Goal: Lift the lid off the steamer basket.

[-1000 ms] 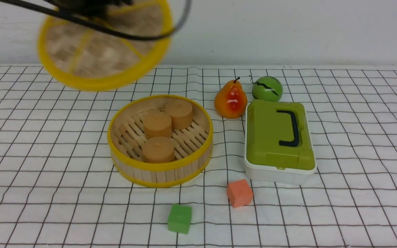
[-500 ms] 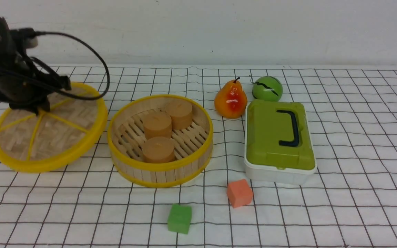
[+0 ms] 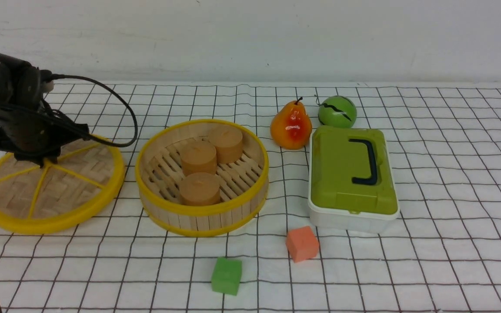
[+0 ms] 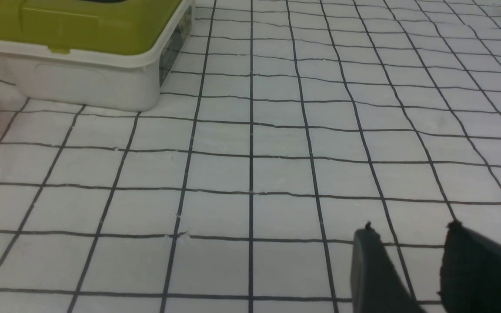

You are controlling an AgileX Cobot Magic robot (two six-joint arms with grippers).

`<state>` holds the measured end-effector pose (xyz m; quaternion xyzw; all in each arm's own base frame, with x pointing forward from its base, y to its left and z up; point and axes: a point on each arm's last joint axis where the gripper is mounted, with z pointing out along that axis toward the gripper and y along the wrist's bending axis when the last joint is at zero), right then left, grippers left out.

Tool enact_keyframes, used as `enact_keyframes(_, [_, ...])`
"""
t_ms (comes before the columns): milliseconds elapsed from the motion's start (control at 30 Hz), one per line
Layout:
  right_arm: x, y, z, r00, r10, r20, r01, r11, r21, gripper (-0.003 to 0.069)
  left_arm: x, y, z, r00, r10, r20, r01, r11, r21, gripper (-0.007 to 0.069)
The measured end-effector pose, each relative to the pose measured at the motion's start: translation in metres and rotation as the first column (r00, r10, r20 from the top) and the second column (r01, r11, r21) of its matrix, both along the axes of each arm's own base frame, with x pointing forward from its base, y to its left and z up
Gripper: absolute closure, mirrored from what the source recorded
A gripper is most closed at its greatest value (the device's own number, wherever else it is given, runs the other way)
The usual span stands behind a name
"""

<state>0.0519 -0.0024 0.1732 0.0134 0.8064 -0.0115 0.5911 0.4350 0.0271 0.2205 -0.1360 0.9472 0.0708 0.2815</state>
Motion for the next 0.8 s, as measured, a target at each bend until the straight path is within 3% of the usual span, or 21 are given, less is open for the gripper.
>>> enact_keyframes(300, [0.0, 0.0, 0.0, 1.0, 0.0, 0.0, 0.0, 1.0, 0.0, 0.0419, 0.002, -0.003, -0.007, 0.999, 0.031, -0.007, -0.032, 0.998, -0.049, 0.0521])
enact_keyframes(500, [0.0, 0.0, 0.0, 1.0, 0.0, 0.0, 0.0, 1.0, 0.0, 0.0419, 0.002, -0.003, -0.007, 0.999, 0.04, -0.003, -0.04, 0.997, -0.06, 0.0395])
enact_keyframes(533, [0.0, 0.0, 0.0, 1.0, 0.0, 0.0, 0.0, 1.0, 0.0, 0.0419, 0.001, -0.004, 0.0, 0.999, 0.049, 0.015, -0.047, 0.996, -0.071, 0.0333])
enact_keyframes(633, [0.0, 0.0, 0.0, 1.0, 0.0, 0.0, 0.0, 1.0, 0.0, 0.0419, -0.006, -0.004, 0.027, 0.996, 0.053, 0.078, -0.047, 0.996, -0.082, 0.0256])
enact_keyframes(700, [0.0, 0.0, 0.0, 1.0, 0.0, 0.0, 0.0, 1.0, 0.0, 0.0419, -0.012, -0.004, 0.045, 0.991, 0.055, 0.119, -0.045, 0.995, -0.085, 0.0246])
enact_keyframes(800, [0.0, 0.0, 0.0, 1.0, 0.0, 0.0, 0.0, 1.0, 0.0, 0.0419, -0.04, -0.005, 0.106, 0.967, 0.046, 0.251, -0.027, 0.996, -0.08, 0.0251])
